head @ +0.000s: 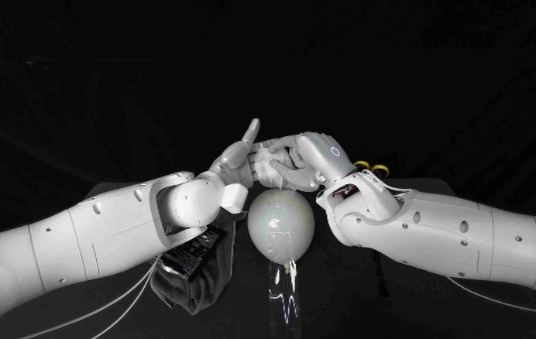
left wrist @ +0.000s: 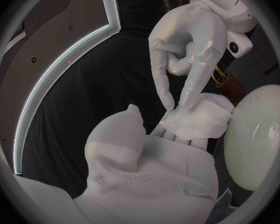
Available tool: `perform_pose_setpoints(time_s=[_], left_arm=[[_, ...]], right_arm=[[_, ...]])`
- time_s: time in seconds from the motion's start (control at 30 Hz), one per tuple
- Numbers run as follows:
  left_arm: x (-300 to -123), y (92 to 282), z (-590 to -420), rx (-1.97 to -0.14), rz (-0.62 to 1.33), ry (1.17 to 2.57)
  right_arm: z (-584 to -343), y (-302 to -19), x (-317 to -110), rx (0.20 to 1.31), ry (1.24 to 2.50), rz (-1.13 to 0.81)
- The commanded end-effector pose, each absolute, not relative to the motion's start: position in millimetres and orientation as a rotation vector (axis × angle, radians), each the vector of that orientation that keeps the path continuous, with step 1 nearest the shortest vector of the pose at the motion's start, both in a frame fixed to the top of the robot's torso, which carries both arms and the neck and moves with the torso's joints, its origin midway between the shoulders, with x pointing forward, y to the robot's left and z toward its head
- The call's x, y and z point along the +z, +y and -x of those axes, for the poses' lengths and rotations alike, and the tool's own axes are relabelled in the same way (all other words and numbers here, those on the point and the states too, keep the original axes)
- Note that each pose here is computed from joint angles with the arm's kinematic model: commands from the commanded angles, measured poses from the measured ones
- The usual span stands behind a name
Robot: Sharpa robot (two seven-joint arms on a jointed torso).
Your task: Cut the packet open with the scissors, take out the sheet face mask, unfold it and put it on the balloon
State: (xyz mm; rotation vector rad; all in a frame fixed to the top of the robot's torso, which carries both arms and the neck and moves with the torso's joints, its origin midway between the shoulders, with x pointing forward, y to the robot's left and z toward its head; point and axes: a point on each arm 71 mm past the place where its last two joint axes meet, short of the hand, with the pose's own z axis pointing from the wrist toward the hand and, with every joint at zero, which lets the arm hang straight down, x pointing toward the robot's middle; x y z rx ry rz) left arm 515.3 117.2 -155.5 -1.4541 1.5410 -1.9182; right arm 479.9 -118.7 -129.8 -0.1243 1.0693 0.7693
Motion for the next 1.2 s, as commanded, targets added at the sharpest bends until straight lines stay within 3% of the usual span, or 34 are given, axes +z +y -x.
perform_pose_setpoints(time_s=[0.03, 0.53, 1.2], left_arm=[[-153.1, 114.8, -514.7, -1.934, 1.433, 1.541], [-151.9, 113.8, -514.6, -1.919, 1.361, 1.551], [-149.9, 113.8, -516.7, -1.847, 1.123, 1.600]], right_arm=[[-482, -119, -128, 0.768, 1.062, 0.089], [-485, -119, -128, 0.783, 1.073, 0.046], [-493, -118, -119, 0.820, 1.265, -0.046]])
